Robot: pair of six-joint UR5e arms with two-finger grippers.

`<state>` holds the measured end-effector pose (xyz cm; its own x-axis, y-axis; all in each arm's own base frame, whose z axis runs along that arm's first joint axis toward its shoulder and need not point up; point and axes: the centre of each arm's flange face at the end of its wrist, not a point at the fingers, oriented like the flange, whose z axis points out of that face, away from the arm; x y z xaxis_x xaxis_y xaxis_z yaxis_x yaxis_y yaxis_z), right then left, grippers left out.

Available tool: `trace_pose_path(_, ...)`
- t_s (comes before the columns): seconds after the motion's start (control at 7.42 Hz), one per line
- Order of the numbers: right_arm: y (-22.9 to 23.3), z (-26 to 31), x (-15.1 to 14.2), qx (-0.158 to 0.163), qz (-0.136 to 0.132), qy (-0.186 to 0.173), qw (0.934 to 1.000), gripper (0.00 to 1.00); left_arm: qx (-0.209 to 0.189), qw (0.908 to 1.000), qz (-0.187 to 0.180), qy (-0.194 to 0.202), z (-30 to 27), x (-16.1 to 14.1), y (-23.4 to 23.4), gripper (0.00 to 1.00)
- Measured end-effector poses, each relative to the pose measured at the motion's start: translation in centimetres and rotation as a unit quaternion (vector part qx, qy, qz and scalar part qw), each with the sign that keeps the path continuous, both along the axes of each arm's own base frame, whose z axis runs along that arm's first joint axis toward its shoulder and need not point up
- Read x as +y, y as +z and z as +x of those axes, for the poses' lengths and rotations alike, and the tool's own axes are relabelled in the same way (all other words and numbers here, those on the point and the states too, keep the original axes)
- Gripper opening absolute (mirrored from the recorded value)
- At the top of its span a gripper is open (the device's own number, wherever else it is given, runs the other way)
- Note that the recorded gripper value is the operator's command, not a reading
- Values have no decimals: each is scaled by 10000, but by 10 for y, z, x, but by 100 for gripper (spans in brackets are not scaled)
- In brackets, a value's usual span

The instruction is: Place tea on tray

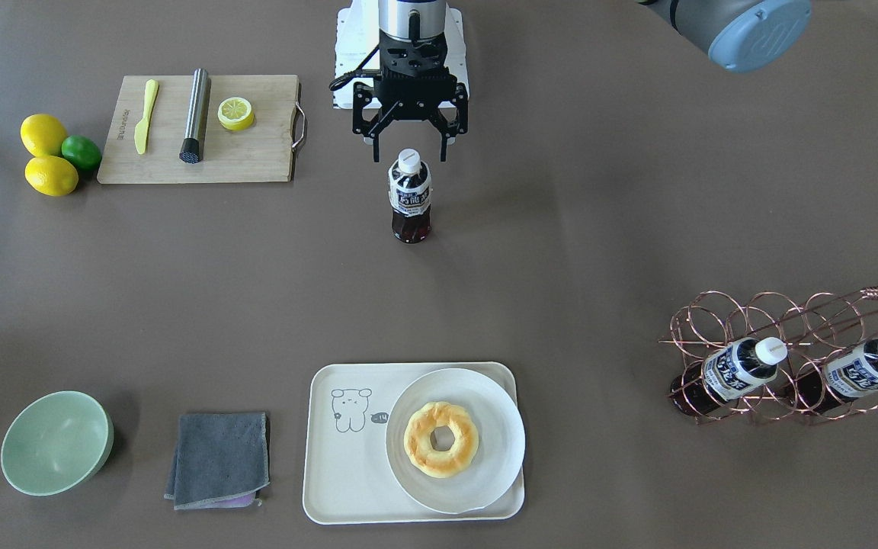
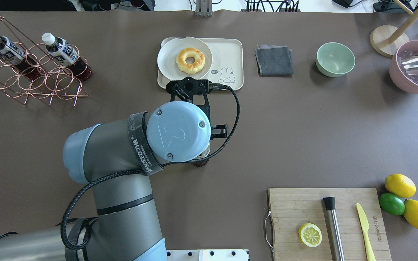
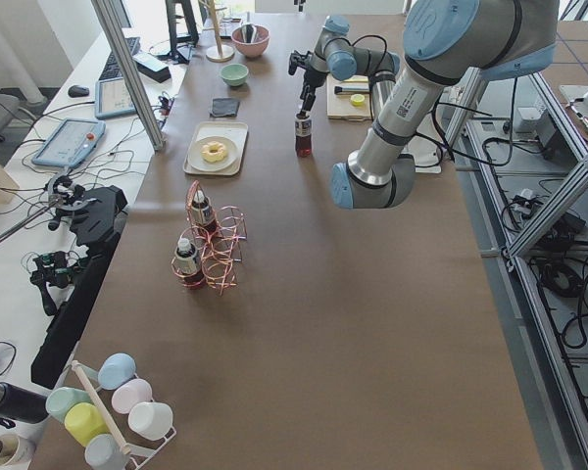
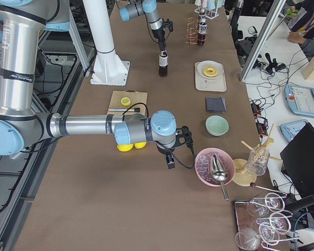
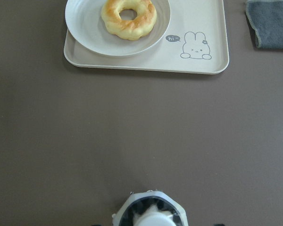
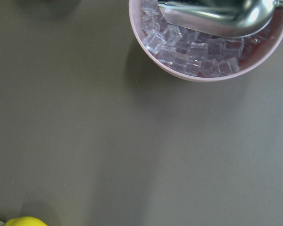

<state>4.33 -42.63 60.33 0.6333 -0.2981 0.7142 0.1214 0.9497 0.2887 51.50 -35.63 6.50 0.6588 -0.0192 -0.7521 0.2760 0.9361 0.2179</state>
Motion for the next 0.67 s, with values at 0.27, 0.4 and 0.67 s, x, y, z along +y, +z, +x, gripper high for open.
trace_pose_path(0.27, -47, -36, -16, -165, -26, 133, 9998, 100, 43, 9999, 132, -57, -28, -9, 4, 97)
trace_pose_path(0.4, -76, -55, -25, -270, -105, 244, 9993, 99, -25, 9997, 246, -66, -48, -18, 14, 97)
trace_pose_path(0.67, -146, -108, -35, -537, -301, 384, 9974, 99, -250, 9992, 292, 138, -105, -54, 52, 97)
